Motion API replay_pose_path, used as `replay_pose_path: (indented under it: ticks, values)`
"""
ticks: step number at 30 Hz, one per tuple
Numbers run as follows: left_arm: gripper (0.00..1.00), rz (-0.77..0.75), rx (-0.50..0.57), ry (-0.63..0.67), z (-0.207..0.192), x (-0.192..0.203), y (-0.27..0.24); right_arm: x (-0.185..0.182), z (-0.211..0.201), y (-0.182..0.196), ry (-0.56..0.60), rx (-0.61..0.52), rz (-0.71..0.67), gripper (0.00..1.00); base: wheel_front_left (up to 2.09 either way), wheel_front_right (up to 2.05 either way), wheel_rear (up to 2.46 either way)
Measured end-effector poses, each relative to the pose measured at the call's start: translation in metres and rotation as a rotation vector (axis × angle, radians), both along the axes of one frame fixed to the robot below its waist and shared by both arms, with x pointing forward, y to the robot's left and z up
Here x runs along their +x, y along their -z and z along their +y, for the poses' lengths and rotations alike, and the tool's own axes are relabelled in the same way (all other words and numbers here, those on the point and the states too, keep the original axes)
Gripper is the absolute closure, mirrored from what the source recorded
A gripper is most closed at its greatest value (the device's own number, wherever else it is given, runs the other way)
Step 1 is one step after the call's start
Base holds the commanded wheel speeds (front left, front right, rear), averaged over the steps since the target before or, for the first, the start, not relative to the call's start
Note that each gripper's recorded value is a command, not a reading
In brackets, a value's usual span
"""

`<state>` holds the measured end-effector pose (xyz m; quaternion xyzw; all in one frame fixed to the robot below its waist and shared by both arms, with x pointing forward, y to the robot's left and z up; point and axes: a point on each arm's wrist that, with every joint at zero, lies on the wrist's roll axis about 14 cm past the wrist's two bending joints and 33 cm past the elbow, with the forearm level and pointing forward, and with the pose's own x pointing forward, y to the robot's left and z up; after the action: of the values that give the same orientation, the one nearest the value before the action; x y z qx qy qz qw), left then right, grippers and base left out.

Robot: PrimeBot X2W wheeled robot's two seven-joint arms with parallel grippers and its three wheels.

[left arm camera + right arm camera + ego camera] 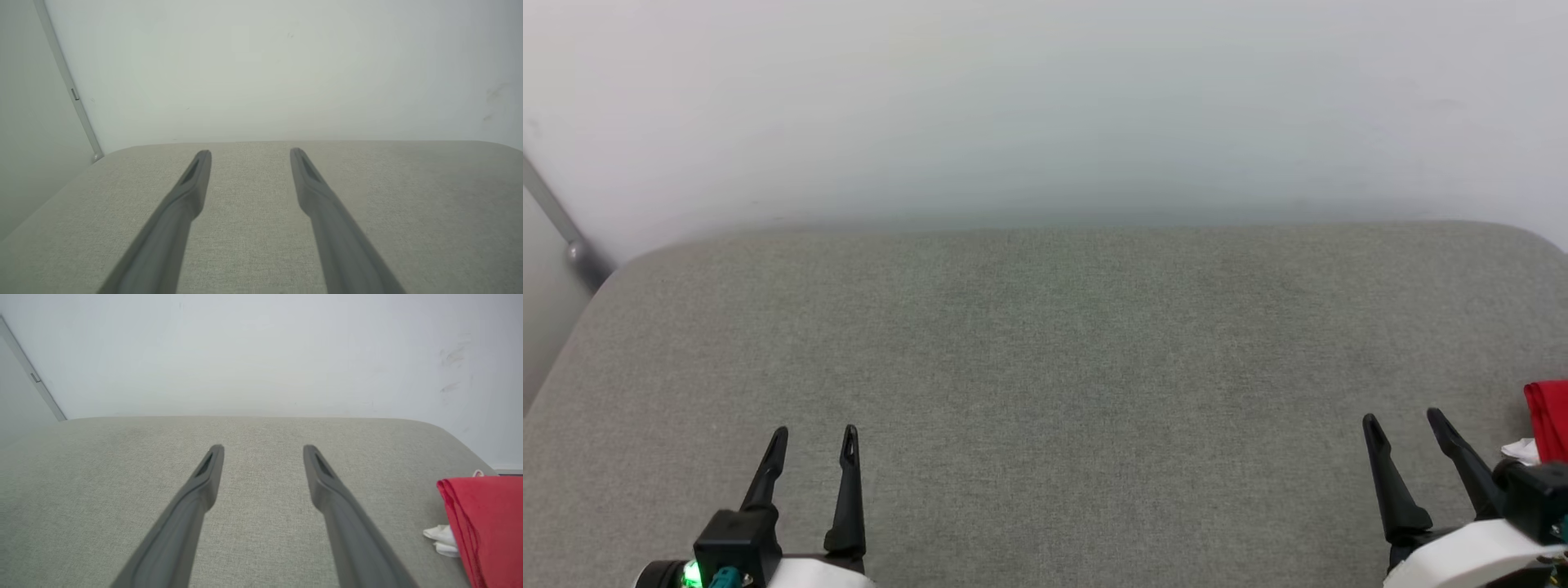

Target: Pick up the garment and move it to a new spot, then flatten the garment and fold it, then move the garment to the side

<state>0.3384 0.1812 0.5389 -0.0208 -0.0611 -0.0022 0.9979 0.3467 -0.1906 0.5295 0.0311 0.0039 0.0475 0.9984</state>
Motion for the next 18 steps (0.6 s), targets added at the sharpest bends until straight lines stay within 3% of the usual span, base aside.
replay_pose_path:
  ticks: [18]
  values:
    - [0.0,0.033,0.024,0.0,0.003,-0.01,0.011,-0.015,0.005,-0.017,0.012,0.012,-0.03,0.0,0.0,0.0,0.0]
